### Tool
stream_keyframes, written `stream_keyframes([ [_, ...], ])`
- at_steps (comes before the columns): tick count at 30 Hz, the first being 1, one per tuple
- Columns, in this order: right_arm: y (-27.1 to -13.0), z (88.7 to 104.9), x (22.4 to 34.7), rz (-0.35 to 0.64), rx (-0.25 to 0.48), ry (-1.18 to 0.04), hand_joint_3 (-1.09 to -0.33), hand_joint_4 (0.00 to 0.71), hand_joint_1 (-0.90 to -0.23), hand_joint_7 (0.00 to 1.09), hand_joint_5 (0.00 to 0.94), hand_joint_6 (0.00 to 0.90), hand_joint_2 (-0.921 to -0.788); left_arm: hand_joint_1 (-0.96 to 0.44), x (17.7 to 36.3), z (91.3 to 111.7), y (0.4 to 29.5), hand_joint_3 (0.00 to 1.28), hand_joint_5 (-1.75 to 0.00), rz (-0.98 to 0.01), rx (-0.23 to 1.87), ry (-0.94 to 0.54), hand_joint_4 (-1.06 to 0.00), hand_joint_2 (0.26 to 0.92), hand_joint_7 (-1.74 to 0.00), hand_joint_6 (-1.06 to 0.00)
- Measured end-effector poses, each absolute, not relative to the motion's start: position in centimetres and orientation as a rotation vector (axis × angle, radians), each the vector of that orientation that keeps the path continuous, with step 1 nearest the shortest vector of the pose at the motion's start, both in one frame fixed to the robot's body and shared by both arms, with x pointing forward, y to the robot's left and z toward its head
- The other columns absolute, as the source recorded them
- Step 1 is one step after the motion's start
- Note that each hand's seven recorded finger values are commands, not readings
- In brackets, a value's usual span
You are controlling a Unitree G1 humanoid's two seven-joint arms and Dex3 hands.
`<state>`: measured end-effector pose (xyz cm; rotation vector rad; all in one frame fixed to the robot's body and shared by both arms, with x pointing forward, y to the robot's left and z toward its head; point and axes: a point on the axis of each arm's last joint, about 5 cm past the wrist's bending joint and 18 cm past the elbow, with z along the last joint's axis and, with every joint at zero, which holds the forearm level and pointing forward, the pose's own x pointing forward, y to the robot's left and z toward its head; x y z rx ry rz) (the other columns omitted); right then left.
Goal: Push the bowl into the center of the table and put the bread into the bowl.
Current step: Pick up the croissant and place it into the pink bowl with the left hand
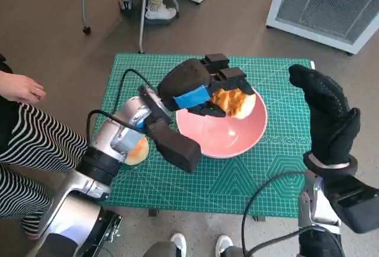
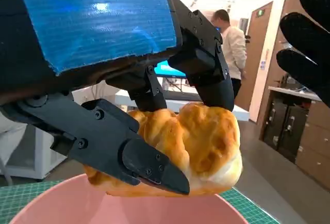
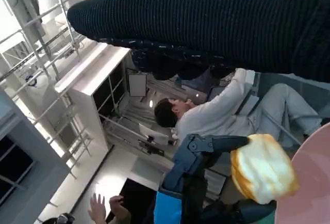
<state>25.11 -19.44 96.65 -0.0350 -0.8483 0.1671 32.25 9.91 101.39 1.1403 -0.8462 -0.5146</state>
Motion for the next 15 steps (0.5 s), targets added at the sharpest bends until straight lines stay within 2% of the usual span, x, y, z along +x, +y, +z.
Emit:
stream_keyframes([
  [4, -19.4, 96.7, 24.9, 0.166, -0.036, -0.854, -0.750, 0.119, -0.694, 0.45, 0.000, 0.027, -0.921, 0.00, 32.5, 100.4, 9.2, 0.18, -1.28, -0.578, 1.163, -0.775, -0.54, 0.921, -1.32, -0.50],
  [5, -19.4, 96.7, 24.9, 0.166, -0.036, -0.855, -0.751, 0.119, -0.694, 0.46, 0.000, 0.024, -0.921, -0.02, 32.5, 100.0, 9.1, 0.16, -1.04, -0.595, 1.167, -0.754, -0.49, 0.880, -1.12, -0.45],
  [6, -19.4, 96.7, 24.8, 0.165, -0.036, -0.856, -0.752, 0.118, -0.693, 0.46, 0.000, 0.022, -0.921, -0.03, 32.6, 99.6, 8.9, 0.13, -0.80, -0.616, 1.171, -0.724, -0.50, 0.865, -0.93, -0.45],
  [7, -19.4, 96.7, 24.8, 0.164, -0.036, -0.857, -0.753, 0.118, -0.693, 0.46, 0.000, 0.020, -0.921, -0.04, 32.6, 99.3, 8.8, 0.11, -0.68, -0.633, 1.175, -0.698, -0.49, 0.858, -0.84, -0.43],
  [8, -19.5, 96.7, 24.8, 0.163, -0.035, -0.857, -0.754, 0.117, -0.693, 0.46, 0.000, 0.018, -0.921, -0.06, 32.7, 99.0, 8.7, 0.06, -0.39, -0.652, 1.181, -0.665, -0.48, 0.850, -0.60, -0.41],
  [9, -19.5, 96.7, 24.7, 0.162, -0.035, -0.855, -0.754, 0.117, -0.693, 0.46, 0.000, 0.017, -0.921, -0.06, 32.7, 98.8, 8.7, 0.05, -0.33, -0.669, 1.186, -0.636, -0.49, 0.849, -0.55, -0.40],
  [10, -19.5, 96.7, 24.7, 0.161, -0.034, -0.854, -0.755, 0.117, -0.693, 0.46, 0.000, 0.015, -0.921, -0.07, 32.7, 98.6, 8.7, 0.04, -0.21, -0.682, 1.191, -0.611, -0.42, 0.835, -0.44, -0.35],
  [12, -19.5, 96.7, 24.7, 0.158, -0.033, -0.853, -0.755, 0.116, -0.693, 0.46, 0.000, 0.013, -0.921, -0.09, 32.9, 98.4, 8.8, 0.02, -0.11, -0.716, 1.194, -0.555, -0.32, 0.819, -0.29, -0.30],
  [15, -19.5, 96.7, 24.7, 0.153, -0.032, -0.852, -0.757, 0.116, -0.693, 0.47, 0.000, 0.009, -0.921, -0.13, 33.1, 98.4, 9.0, 0.01, -0.04, -0.769, 1.202, -0.472, -0.20, 0.805, -0.16, -0.26],
])
